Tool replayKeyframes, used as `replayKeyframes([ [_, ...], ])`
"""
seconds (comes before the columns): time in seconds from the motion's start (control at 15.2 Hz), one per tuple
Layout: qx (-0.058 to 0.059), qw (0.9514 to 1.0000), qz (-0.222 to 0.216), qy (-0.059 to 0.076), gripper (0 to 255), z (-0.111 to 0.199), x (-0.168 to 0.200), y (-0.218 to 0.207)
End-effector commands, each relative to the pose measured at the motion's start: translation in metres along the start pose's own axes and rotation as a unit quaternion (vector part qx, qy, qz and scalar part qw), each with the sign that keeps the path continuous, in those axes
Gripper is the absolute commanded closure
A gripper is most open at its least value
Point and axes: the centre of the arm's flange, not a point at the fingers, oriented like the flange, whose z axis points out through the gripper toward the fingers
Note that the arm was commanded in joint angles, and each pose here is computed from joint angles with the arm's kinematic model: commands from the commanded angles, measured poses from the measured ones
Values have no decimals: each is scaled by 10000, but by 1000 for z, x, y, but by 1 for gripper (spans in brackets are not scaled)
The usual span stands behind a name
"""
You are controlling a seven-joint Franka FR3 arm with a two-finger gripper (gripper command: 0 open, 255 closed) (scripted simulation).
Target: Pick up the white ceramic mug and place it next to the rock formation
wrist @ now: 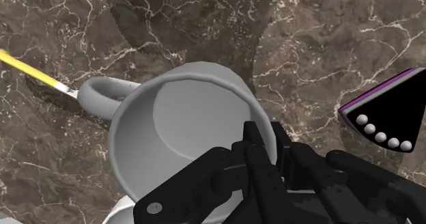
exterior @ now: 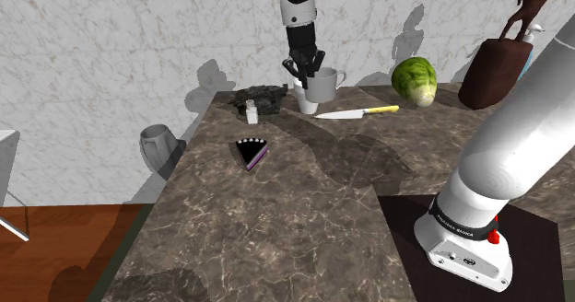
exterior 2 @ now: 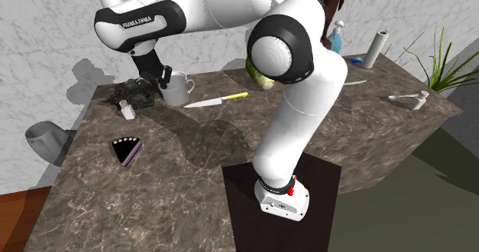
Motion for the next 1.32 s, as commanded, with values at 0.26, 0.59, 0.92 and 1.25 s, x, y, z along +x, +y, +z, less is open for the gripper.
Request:
replayKeyframes([
  [0.26, 2, 10000, 2, 0, 255, -9, 68, -46],
  [0.59, 2, 10000, 2, 0, 255, -19, 122, -82],
  [0.92, 2, 10000, 2, 0, 255, 7, 126, -84],
  [1.25, 2, 10000, 2, 0, 255, 33, 129, -85],
])
